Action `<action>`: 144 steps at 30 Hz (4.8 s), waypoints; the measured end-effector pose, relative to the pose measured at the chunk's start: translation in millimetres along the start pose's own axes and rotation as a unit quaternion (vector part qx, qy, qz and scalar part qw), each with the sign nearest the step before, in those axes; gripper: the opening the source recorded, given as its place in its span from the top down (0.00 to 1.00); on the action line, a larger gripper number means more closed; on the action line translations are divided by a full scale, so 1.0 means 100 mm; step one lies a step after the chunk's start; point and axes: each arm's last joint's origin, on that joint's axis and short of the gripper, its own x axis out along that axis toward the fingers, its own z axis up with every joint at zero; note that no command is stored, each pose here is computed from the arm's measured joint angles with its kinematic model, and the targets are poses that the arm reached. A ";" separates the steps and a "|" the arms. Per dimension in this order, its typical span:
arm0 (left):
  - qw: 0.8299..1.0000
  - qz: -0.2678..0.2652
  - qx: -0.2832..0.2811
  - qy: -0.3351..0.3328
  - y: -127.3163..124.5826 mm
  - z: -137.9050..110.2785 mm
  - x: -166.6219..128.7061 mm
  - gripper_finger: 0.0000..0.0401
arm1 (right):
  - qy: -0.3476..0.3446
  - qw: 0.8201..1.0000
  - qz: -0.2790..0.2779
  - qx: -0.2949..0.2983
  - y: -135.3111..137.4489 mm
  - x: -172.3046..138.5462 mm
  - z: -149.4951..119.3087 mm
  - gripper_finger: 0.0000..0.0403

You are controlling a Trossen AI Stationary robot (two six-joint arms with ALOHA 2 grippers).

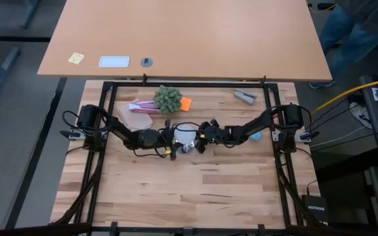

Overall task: Screw lightbulb
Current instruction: Remove the lightbulb from the lamp

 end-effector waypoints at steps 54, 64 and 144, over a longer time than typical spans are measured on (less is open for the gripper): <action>0.999 0.051 0.009 -0.016 0.04 0.04 0.01 0.61 | -0.002 0.981 0.085 0.173 1.00 -0.73 -0.44 0.86; 0.999 0.050 0.009 -0.017 0.04 0.04 0.01 0.61 | 0.007 0.983 0.092 0.157 1.00 -0.73 -0.44 0.81; 0.998 0.054 0.021 0.004 0.04 0.00 0.01 0.61 | -0.129 0.988 -0.058 -0.060 1.10 -0.66 0.07 0.65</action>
